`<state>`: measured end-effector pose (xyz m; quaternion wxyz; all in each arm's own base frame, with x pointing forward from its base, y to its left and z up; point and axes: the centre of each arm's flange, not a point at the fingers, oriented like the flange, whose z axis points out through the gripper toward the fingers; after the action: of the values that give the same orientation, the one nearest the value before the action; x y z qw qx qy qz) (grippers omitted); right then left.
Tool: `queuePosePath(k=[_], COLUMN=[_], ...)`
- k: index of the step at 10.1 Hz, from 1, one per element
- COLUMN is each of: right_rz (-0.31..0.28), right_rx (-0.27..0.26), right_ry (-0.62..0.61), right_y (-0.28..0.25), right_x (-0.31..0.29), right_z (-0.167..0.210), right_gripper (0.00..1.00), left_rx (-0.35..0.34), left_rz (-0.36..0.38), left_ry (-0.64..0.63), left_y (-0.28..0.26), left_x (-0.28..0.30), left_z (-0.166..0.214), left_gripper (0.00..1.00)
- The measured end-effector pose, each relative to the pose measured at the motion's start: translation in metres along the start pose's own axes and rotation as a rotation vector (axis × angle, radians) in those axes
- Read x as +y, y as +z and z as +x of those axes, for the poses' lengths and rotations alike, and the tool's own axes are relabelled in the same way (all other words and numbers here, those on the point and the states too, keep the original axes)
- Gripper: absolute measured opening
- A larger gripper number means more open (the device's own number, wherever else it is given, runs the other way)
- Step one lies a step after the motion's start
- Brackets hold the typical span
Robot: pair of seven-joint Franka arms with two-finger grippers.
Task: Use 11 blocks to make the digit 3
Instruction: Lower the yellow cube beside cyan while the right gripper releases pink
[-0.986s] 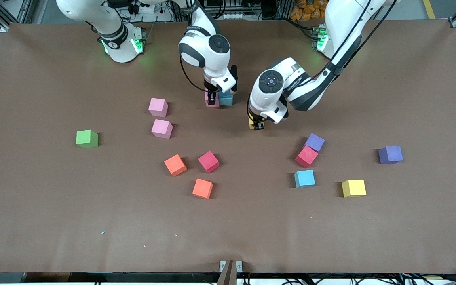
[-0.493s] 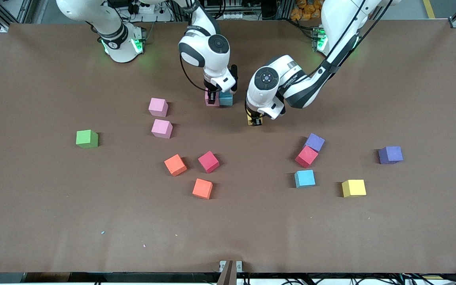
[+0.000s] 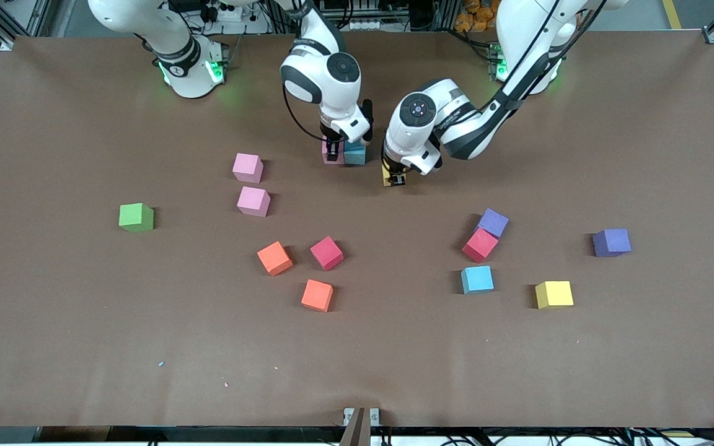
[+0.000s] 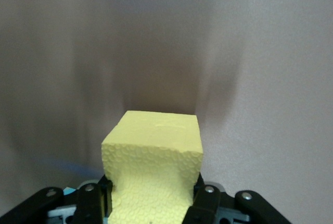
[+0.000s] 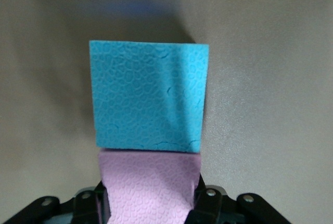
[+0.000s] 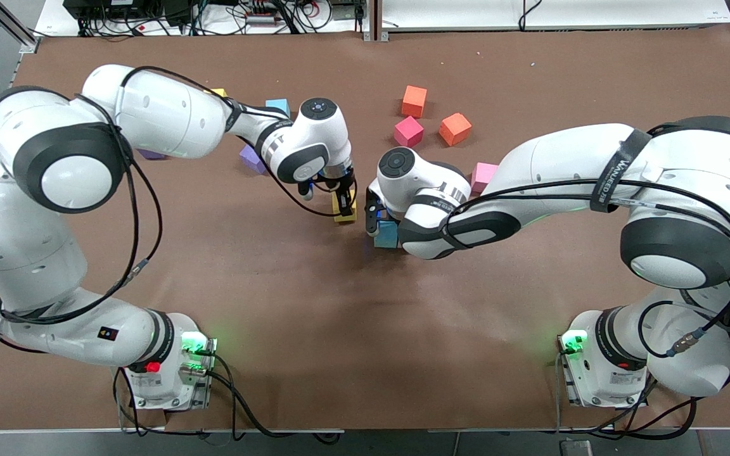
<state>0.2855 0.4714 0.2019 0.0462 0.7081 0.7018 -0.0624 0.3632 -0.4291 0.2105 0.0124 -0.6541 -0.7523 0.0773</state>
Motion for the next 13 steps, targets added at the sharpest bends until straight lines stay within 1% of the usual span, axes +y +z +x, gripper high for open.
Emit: queuePosePath(k=[2, 5, 7, 8, 9, 10, 11, 13], right_rz=[0.0, 0.002, 0.002, 0.008, 0.014, 0.017, 0.018, 0.018], right_rx=[0.0, 0.001, 0.002, 0.002, 0.001, 0.0, -0.001, 0.0], right_ry=[-0.001, -0.002, -0.002, 0.0, -0.003, -0.007, -0.008, -0.003], right_y=[0.0, 0.0, 0.0, 0.002, 0.007, 0.011, 0.013, 0.012], right_x=[0.0, -0.002, -0.002, -0.004, -0.007, -0.009, -0.01, -0.009], right_z=[0.0, 0.001, 0.001, 0.002, 0.004, 0.005, 0.006, 0.006], right_gripper=[0.58, 0.58, 0.59, 0.67, 0.82, 0.95, 1.0, 1.0], left_rx=[-0.009, -0.056, -0.065, -0.067, -0.069, -0.071, -0.071, -0.071], left_rz=[-0.015, -0.034, -0.035, -0.036, -0.037, -0.038, -0.038, -0.039], left_ry=[0.007, 0.008, 0.009, 0.009, 0.009, 0.009, 0.009, 0.009], left_y=[-0.006, -0.002, 0.001, 0.001, 0.001, 0.0, 0.0, 0.0], left_x=[-0.009, -0.018, -0.021, -0.021, -0.021, -0.021, -0.021, -0.021], left_z=[-0.001, 0.001, 0.003, 0.003, 0.003, 0.003, 0.003, 0.002], left_gripper=[0.54, 0.54, 0.54, 0.54, 0.54, 0.54, 0.54, 0.54])
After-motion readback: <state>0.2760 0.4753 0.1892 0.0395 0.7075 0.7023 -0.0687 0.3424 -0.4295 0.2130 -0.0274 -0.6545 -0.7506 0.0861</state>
